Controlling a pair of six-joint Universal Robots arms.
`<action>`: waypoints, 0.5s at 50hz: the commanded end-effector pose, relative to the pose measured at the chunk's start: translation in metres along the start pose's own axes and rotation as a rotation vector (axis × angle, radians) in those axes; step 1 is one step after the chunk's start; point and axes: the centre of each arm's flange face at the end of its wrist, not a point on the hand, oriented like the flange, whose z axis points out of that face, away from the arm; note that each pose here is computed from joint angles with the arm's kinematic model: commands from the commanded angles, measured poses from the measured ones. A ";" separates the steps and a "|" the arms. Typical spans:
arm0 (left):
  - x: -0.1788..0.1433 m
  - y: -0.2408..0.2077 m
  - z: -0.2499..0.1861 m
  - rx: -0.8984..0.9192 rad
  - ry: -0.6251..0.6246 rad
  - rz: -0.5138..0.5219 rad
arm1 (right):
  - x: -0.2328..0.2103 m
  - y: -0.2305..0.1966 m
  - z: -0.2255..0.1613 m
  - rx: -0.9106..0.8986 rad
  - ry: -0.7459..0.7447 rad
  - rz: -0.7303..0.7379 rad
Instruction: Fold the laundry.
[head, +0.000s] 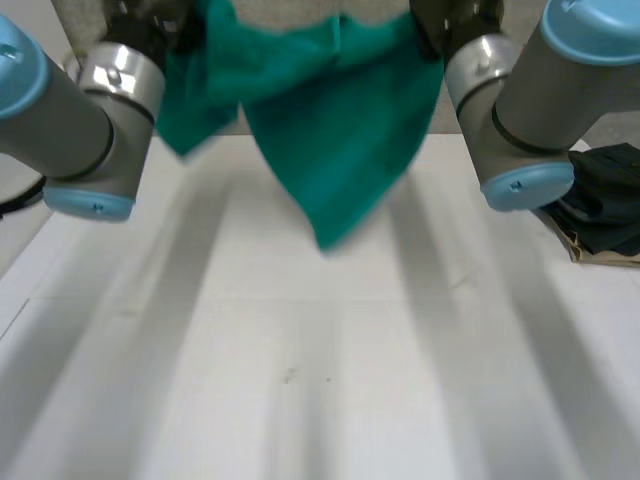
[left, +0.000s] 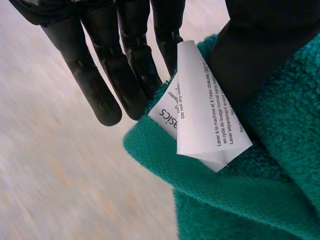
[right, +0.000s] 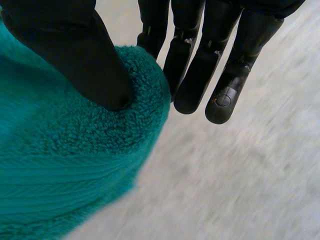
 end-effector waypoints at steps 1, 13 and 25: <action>-0.007 -0.028 -0.011 0.069 -0.018 0.002 | -0.002 -0.044 -0.015 0.083 -0.010 0.017; 0.038 0.077 -0.108 -0.346 0.133 -0.025 | -0.069 0.043 -0.117 -0.313 -0.315 0.008; 0.057 0.092 -0.184 -0.623 0.286 0.028 | -0.100 0.099 -0.181 -0.542 -0.466 -0.008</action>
